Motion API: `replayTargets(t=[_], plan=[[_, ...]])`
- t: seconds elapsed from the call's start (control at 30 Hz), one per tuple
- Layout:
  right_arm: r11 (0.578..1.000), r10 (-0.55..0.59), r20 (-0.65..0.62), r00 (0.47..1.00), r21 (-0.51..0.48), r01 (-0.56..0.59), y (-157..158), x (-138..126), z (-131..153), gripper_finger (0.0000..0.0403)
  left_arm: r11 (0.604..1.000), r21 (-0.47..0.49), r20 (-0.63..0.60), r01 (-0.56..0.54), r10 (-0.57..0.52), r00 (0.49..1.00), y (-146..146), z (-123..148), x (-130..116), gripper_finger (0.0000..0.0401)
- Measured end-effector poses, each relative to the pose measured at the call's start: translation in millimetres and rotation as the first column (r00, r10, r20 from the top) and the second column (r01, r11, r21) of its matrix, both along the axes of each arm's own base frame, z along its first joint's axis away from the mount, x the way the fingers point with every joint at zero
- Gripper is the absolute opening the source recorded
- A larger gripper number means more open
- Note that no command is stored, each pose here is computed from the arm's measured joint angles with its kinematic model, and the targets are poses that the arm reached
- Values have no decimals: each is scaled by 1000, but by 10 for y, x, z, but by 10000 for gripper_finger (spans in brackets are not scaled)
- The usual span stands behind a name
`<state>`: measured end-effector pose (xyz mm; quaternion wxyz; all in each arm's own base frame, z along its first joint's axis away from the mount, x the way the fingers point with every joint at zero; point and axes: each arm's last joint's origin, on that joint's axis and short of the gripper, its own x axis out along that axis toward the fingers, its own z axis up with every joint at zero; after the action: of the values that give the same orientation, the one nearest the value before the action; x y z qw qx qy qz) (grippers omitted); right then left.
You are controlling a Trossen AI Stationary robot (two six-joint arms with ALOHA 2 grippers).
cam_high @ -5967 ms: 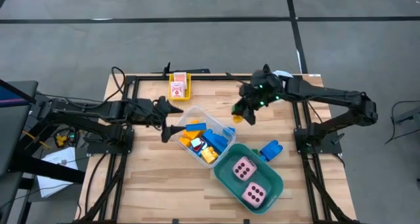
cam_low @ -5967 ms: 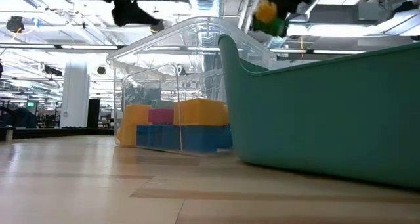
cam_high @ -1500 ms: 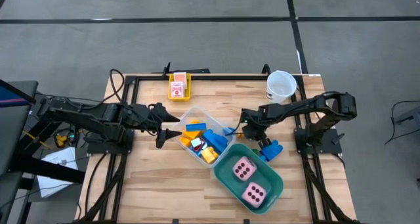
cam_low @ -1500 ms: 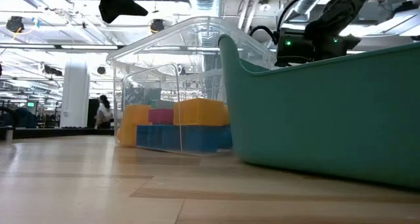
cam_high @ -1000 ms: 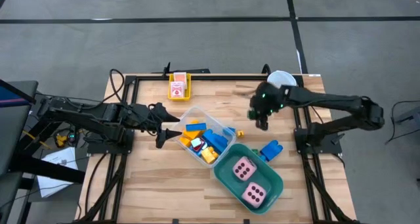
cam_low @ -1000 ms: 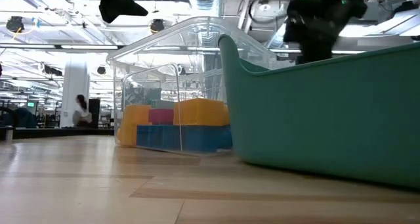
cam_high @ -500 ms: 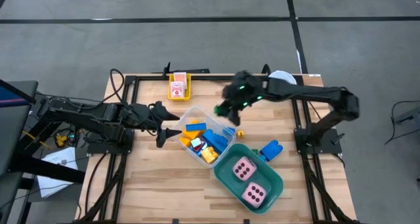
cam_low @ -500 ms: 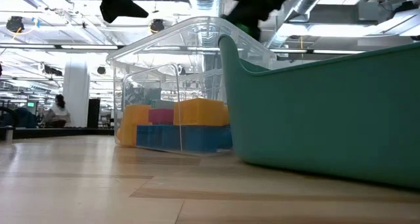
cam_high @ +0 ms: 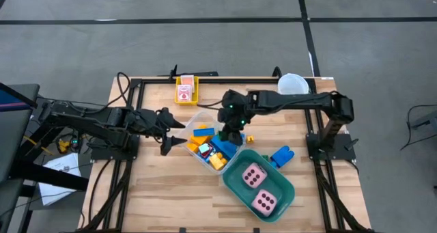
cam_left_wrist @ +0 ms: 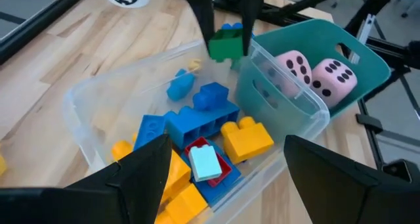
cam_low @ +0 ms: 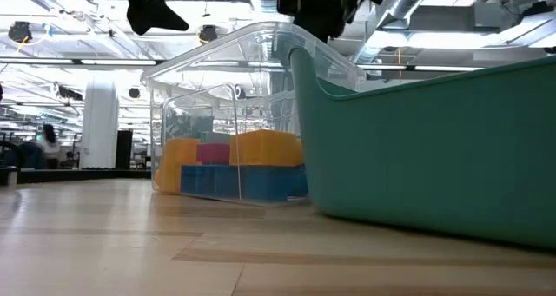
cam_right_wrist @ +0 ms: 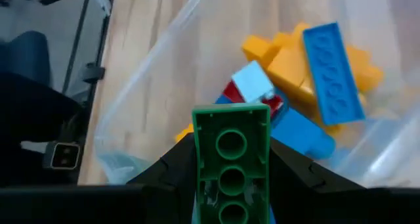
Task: Pick & Place Toys
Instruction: Put the green game piece into the transparent bin, then put the blue game piece into the transparent bin
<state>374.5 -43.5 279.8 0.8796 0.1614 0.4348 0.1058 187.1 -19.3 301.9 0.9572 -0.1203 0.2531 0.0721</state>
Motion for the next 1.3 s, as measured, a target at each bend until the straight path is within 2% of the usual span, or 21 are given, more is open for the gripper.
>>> replayTargets(t=[0.23,0.63,0.7,0.87,0.97,1.07,1.17,1.3], plan=[[1000,-27,0,1000,1,27,5,4,9,130,999,35,-3,28,-28,1000,-2,0,0,290],[1000,-19,1,1000,11,19,12,4,10,130,999,36,-3,28,-28,1000,-2,1,0,290],[1000,-17,2,1000,12,16,14,5,11,158,999,36,-3,28,-28,1000,-2,1,0,290],[1000,-19,1,1000,12,19,7,3,10,292,999,36,-3,28,-28,1000,-2,1,0,290],[999,-30,-3,1000,19,30,-4,1,10,335,999,36,-3,28,-28,1000,-2,1,0,290],[998,-63,-15,998,28,63,-77,-94,90,347,999,37,-3,28,-28,1000,-2,1,0,290],[992,-123,17,992,14,122,-229,-274,300,342,999,40,-2,21,-21,1000,1,2,0,290],[967,-240,19,971,-84,240,-463,-638,562,329,998,57,12,-8,7,1000,15,26,-33,290]])
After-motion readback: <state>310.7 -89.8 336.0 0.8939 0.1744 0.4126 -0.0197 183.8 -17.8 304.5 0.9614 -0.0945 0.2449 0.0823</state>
